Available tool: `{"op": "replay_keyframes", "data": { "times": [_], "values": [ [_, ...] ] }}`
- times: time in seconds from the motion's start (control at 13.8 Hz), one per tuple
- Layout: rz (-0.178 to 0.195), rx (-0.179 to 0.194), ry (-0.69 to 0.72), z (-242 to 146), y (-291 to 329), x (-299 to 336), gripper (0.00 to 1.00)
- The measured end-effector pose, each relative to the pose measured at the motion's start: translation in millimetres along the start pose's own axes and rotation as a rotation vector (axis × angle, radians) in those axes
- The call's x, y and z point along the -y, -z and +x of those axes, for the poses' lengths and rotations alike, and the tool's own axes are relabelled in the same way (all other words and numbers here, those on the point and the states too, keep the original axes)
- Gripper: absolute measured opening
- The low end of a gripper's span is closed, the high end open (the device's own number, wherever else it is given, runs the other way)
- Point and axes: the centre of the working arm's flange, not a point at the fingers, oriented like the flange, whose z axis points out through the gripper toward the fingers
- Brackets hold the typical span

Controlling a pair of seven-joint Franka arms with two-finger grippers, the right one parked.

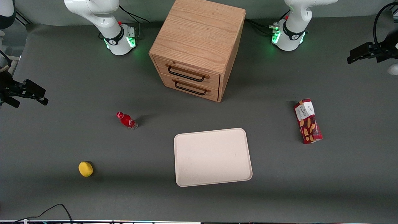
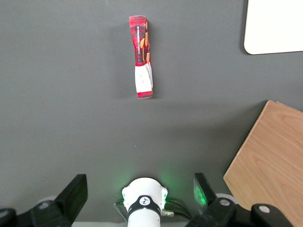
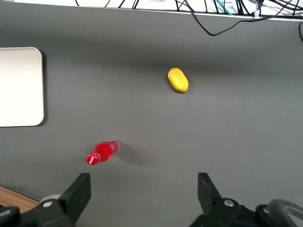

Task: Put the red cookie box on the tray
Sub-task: 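Lower the left gripper onto the red shortbread box and grasp it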

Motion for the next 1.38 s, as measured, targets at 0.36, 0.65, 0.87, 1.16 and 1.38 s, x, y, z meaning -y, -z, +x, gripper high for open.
{"op": "replay_keyframes", "data": {
  "times": [0.36, 0.65, 0.87, 1.16, 1.38],
  "values": [
    [0.020, 0.039, -0.008, 20, -23, 0, 1.00],
    [0.029, -0.009, -0.003, 75, -118, 9, 1.00],
    [0.036, -0.106, -0.019, 105, -227, 26, 1.00],
    [0.041, -0.258, -0.041, 124, -355, 34, 1.00],
    [0.042, -0.320, -0.044, 132, -410, 34, 0.77]
  ]
}}
